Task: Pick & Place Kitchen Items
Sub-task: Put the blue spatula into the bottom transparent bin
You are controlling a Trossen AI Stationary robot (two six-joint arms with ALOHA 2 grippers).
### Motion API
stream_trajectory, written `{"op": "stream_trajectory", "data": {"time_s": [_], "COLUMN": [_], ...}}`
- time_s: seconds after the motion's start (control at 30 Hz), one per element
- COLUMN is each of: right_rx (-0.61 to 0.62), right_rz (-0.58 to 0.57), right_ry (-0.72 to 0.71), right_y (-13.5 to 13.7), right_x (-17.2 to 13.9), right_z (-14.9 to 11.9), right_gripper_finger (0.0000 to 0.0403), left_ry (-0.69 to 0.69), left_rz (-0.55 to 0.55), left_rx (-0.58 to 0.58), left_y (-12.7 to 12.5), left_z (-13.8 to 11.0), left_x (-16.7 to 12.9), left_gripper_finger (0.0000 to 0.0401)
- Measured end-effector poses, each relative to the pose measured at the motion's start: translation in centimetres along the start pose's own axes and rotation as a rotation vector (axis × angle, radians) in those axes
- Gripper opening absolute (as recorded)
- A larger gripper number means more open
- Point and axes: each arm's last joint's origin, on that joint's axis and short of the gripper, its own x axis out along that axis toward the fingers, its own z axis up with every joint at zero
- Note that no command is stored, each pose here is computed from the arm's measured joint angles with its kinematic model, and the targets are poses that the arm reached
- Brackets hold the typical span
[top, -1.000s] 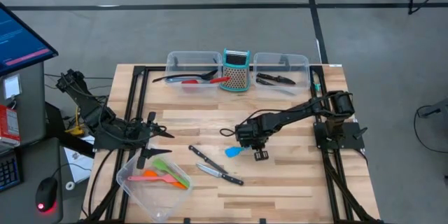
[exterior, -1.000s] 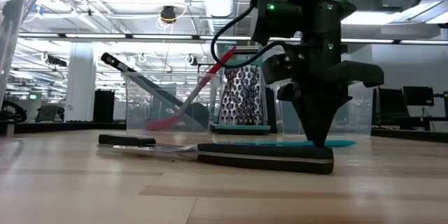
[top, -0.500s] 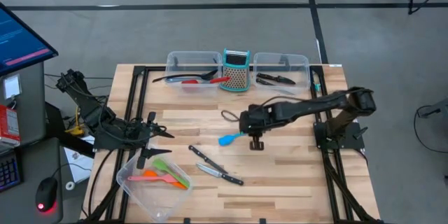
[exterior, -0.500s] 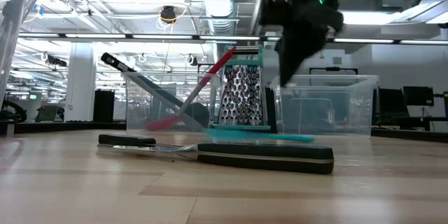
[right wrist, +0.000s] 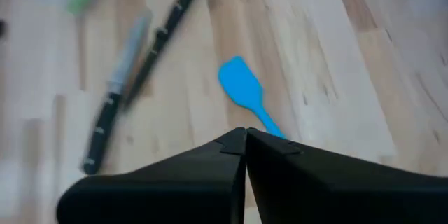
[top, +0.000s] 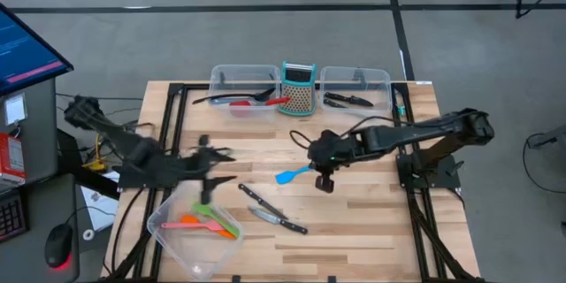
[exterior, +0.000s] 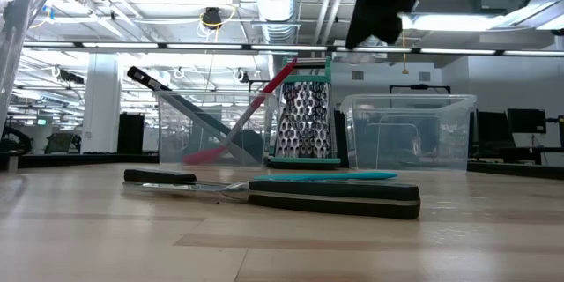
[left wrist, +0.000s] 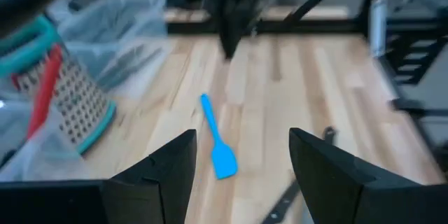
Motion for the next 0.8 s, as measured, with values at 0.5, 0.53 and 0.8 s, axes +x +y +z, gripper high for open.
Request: {"op": "stream_trajectory", "data": {"time_s": [0.5, 0.53, 0.8], "right_rx": [-0.009, -0.007, -0.027], "right_rz": [0.059, 0.066, 0.058], "right_ry": [-0.150, -0.149, -0.157], "right_y": [3.2, 3.4, 4.7], "right_x": [-4.6, -4.7, -4.9], "right_z": [-0.7, -0.8, -1.3], "right_gripper_finger": [0.0004, 0.0004, 0.0004], "left_ry": [0.130, 0.133, 0.120], "left_rz": [-0.019, -0.022, -0.045], "left_rx": [0.095, 0.087, 0.051], "left_y": [-0.9, -0.8, 0.0], "left_z": [-3.3, -3.6, -6.3], "left_x": [15.6, 16.4, 21.3], "left_gripper_finger": [0.0303, 0.0306, 0.0302]}}
